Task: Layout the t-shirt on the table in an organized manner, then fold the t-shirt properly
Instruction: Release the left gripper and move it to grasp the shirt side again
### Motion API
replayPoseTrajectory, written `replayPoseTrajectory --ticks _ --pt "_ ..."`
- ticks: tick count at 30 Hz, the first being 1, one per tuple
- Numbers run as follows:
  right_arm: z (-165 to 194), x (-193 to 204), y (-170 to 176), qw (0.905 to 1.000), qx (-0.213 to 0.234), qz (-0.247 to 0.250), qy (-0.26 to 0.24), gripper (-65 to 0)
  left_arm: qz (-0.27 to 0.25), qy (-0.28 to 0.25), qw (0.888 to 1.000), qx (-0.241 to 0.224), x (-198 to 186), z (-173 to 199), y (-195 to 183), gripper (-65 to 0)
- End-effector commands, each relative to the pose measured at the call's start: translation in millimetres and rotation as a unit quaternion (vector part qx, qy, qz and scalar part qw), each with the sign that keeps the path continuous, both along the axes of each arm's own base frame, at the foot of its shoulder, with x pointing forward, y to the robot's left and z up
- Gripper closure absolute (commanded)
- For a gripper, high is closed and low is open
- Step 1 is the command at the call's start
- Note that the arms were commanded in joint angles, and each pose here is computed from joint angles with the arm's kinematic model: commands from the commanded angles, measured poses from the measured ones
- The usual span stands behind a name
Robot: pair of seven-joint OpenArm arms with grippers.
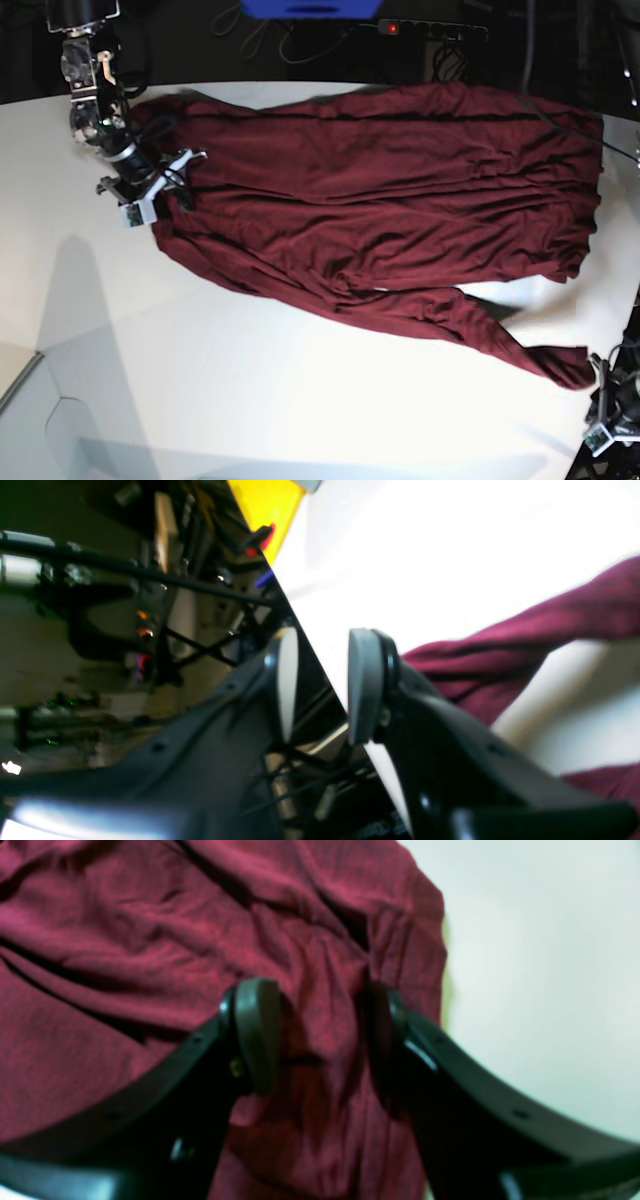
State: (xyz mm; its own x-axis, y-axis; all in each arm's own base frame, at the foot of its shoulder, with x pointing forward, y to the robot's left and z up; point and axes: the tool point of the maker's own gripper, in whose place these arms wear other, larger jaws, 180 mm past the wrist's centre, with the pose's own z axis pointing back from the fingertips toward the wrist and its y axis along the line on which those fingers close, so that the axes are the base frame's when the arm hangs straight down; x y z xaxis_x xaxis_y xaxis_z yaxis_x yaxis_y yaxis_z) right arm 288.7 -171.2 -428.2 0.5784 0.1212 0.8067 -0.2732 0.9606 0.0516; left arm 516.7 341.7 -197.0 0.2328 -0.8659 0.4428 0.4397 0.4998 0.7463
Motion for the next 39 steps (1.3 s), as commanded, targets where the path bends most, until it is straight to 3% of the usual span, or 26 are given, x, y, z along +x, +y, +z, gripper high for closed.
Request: replayPoseTrajectory --ticks 1,4,14,18,22,26,30,34,39 --pt "3.4 3.2 -4.5 1.0000 -0.008 0.001 -0.003 -28.1 -0.011 -0.028 0.999 0.014 4.8 26.8 0.1 -17.5" --pt "6.5 7.7 -4.5 0.9999 -0.008 0.001 -0.008 -28.1 -0.036 -0.015 0.998 0.040 3.6 20.4 -13.1 -17.6" --pt "7.3 8.5 -6.1 0.9999 -0.010 0.000 -0.009 -28.1 -0.035 -0.014 0.998 0.041 3.8 20.6 -13.6 -17.4" --pt "7.3 8.5 -6.1 0.9999 -0.010 0.000 -0.009 -28.1 -0.032 -0.001 0.999 0.035 -3.3 3.9 -11.3 -17.3" --pt "10.4 13.0 -5.0 0.9999 -0.008 0.000 -0.015 -28.1 -0.009 0.019 1.000 -0.001 -19.7 -30.5 -3.8 -17.3" --pt "10.7 13.5 -4.5 0.9999 -0.008 0.001 -0.015 -28.1 0.014 0.014 0.997 -0.073 -19.4 -51.2 -15.4 -17.5" --pt "10.7 13.5 -4.5 0.9999 -0.008 0.001 -0.015 -28.1 0.067 -0.014 0.980 -0.185 -12.9 -59.3 -17.2 -17.5" --pt "10.6 13.5 -4.0 0.9999 -0.007 0.001 -0.015 -28.1 0.119 -0.021 0.951 -0.284 -14.0 -82.0 -16.0 -17.7" --pt "10.6 13.5 -4.0 0.9999 -0.007 0.001 -0.015 -28.1 0.206 -0.070 0.909 -0.357 -7.8 -98.4 -13.9 -17.7"
